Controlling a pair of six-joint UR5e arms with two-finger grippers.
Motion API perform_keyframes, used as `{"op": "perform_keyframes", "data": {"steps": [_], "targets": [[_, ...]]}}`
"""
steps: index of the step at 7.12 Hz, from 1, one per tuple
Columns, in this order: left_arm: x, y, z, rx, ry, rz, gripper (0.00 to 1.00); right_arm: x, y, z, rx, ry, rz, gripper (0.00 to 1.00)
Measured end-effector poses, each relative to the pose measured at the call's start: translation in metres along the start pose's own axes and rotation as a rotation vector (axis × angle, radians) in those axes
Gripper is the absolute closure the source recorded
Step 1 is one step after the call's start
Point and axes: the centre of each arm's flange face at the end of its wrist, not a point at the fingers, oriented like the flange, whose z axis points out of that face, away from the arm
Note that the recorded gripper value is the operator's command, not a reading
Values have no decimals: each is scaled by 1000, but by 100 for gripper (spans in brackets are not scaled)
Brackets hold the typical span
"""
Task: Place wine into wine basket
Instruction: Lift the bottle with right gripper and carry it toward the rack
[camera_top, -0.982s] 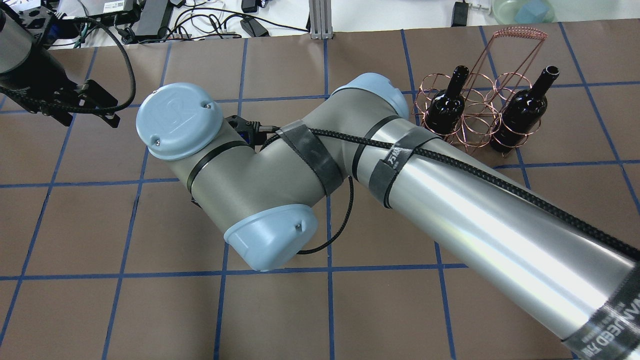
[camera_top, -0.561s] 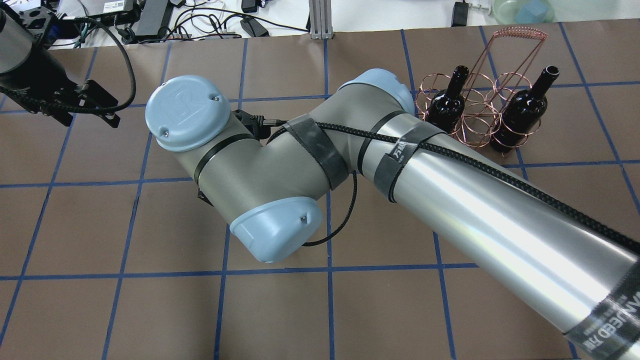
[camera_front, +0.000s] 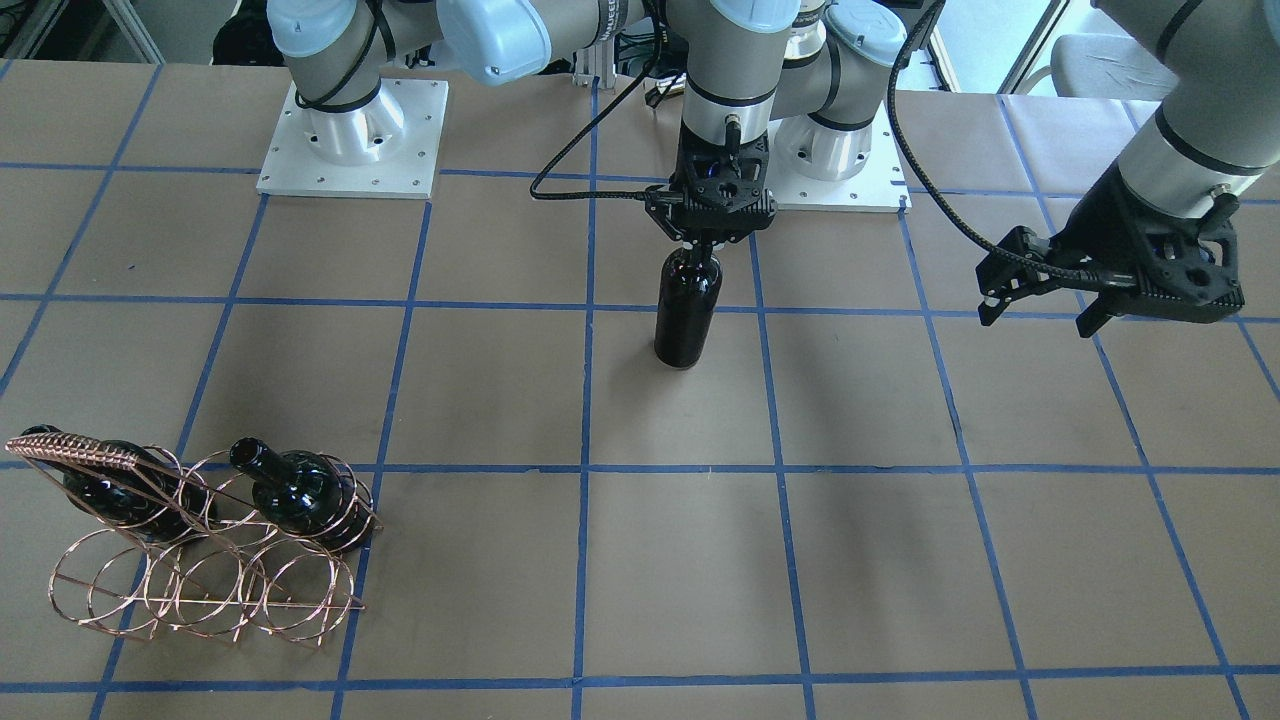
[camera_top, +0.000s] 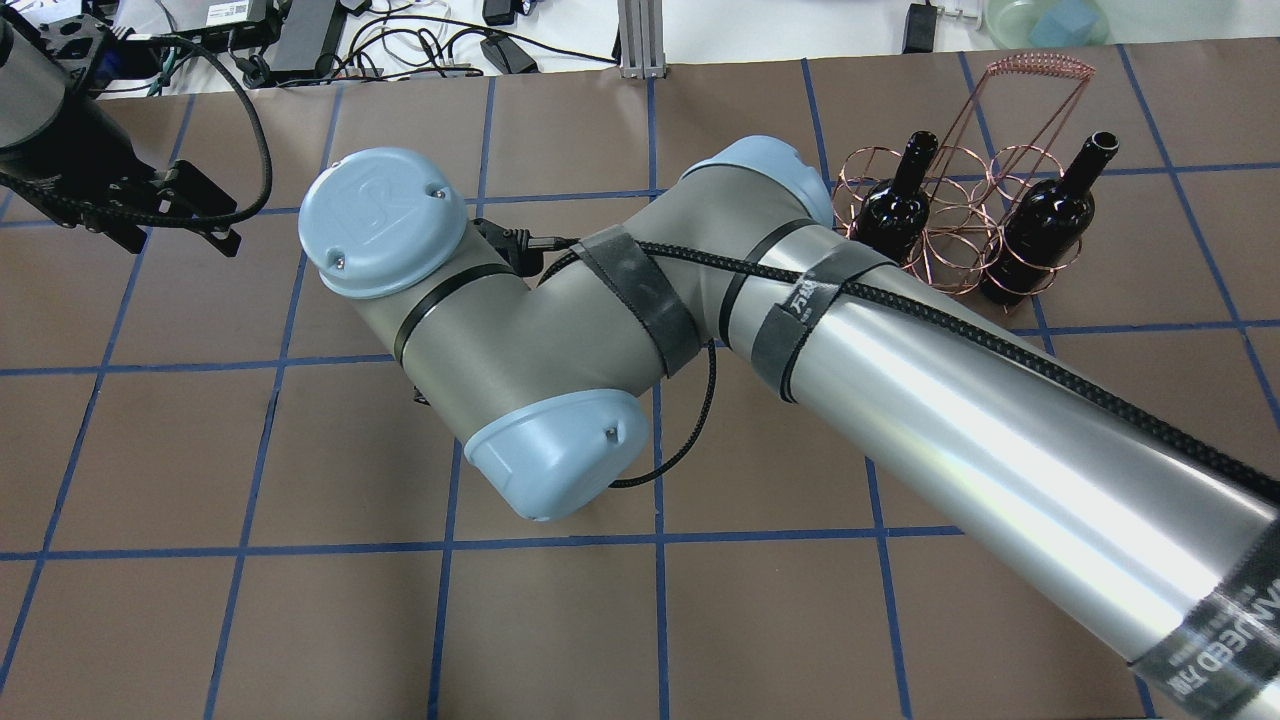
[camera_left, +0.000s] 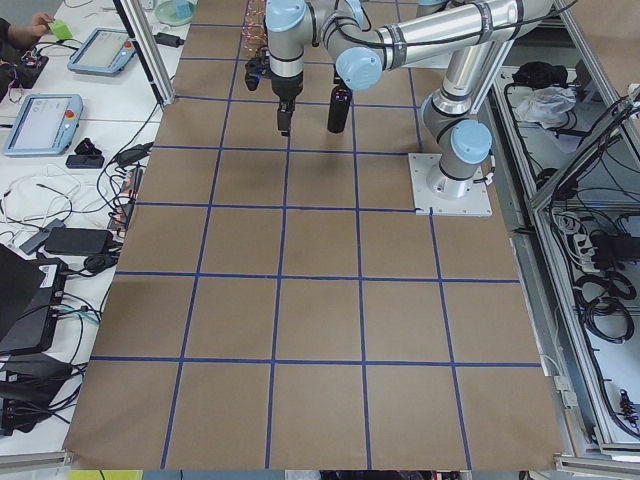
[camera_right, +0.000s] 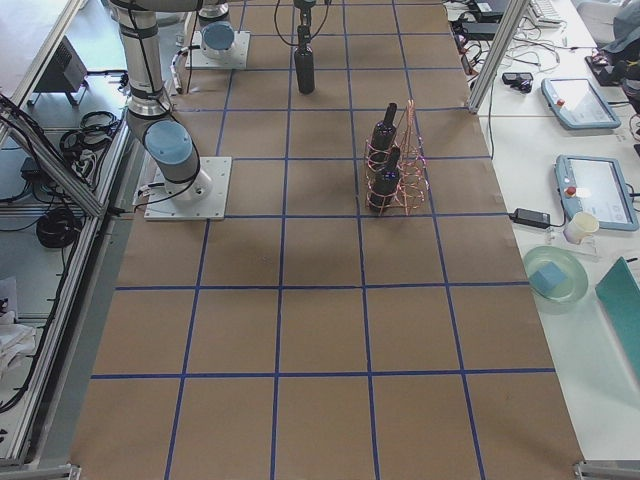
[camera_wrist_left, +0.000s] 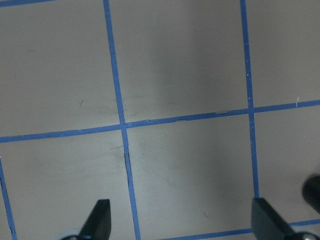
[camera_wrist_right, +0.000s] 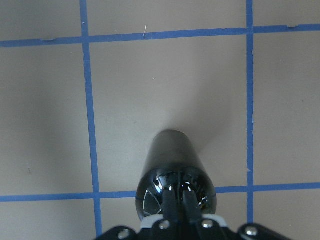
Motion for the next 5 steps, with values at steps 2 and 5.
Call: {"op": "perform_keyframes", "data": {"steps": [2, 5], "targets": [[0, 0, -1, 2, -2, -1, 0, 1, -1, 0, -3, -2, 1, 33], [6, 4, -12, 18, -20, -6, 0, 2, -2, 0, -3, -1, 6, 19]]}}
